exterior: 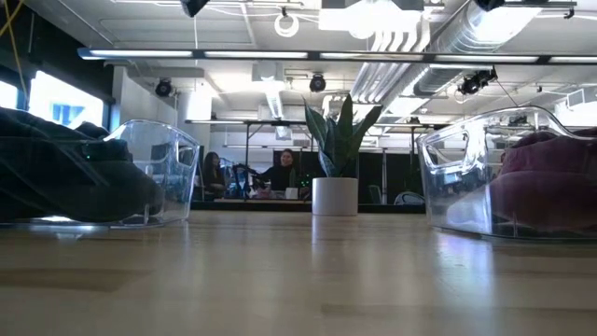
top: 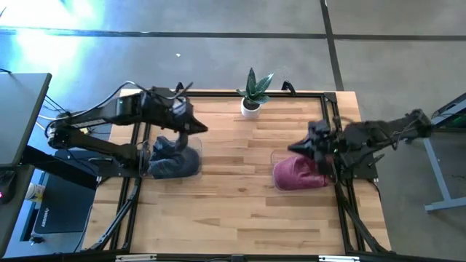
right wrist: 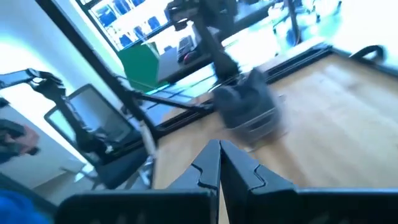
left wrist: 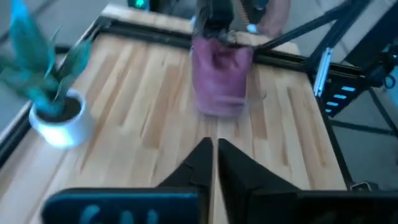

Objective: Pick & Place hat
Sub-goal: Return to Home Position

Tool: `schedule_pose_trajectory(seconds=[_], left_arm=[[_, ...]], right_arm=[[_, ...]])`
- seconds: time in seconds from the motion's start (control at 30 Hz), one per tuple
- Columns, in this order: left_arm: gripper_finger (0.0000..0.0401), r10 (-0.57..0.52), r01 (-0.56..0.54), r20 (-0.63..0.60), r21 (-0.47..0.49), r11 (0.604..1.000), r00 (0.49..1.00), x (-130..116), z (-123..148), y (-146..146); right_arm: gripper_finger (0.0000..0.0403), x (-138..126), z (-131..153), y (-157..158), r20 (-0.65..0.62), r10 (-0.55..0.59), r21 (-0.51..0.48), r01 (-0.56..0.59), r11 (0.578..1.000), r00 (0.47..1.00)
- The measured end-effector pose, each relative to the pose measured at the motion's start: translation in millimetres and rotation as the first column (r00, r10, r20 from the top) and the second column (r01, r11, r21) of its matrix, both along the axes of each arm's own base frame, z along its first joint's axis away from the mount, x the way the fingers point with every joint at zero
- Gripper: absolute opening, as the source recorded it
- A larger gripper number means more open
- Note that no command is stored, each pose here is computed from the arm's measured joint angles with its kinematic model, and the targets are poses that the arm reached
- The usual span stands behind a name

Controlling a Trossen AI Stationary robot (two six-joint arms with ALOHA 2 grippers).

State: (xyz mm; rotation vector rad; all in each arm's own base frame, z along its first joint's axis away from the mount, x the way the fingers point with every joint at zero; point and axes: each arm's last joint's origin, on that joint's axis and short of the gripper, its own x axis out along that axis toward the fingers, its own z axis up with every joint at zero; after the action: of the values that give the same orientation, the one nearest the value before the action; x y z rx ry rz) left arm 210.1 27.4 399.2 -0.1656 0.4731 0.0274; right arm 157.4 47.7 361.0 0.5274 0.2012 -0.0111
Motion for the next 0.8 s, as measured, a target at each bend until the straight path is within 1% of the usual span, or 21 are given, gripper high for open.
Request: schedule_pose_trajectory(seconds=[0.07,0.13,0.2,0.23,0.4,0.47,0.6,0.67,0.73,0.8], left_arm=[[0.0008,0.021,-0.021,-0.004,-0.014,1.000,1.000,-7,1,2],[0.0016,-0.004,0.005,0.017,-0.012,1.000,1.000,-10,4,2],[0.0026,-0.038,0.038,-0.014,-0.013,0.999,0.999,-13,2,1],[0.0028,-0.042,0.042,-0.008,-0.012,0.999,0.999,-13,2,0],[0.0030,-0.036,0.034,-0.018,-0.114,0.993,0.999,-10,1,0],[0.0030,0.015,-0.020,-0.032,-0.137,0.990,0.999,-7,-1,1],[0.0011,0.090,-0.089,0.000,-0.117,0.989,0.996,-7,2,4],[0.0003,0.122,-0.121,-0.004,-0.113,0.986,0.993,-7,2,4],[0.0005,0.154,-0.155,-0.011,-0.101,0.983,0.988,-6,1,5],[0.0003,0.163,-0.162,-0.005,-0.099,0.982,0.987,-8,2,5]], right_arm=[[0.0000,-13,-8,-15,0.022,-0.009,-0.035,0.010,0.999,1.000],[0.0000,-24,-21,-26,0.029,-0.006,-0.051,0.008,0.999,1.000],[0.0000,-32,-38,-34,0.039,0.018,-0.053,-0.016,0.998,0.999],[0.0000,-35,-47,-36,0.051,0.033,-0.052,-0.030,0.998,0.998],[0.0000,-40,-85,-46,0.186,0.073,-0.058,-0.063,0.996,0.980],[0.0000,-40,-99,-48,0.236,0.094,-0.060,-0.082,0.995,0.967],[0.0000,-39,-122,-50,0.309,0.130,-0.074,-0.112,0.991,0.942],[0.0000,-38,-131,-51,0.351,0.120,-0.067,-0.103,0.992,0.929],[0.0000,-39,-141,-52,0.393,0.119,-0.071,-0.099,0.993,0.912],[0.0000,-40,-151,-52,0.436,0.109,-0.076,-0.085,0.994,0.893]])
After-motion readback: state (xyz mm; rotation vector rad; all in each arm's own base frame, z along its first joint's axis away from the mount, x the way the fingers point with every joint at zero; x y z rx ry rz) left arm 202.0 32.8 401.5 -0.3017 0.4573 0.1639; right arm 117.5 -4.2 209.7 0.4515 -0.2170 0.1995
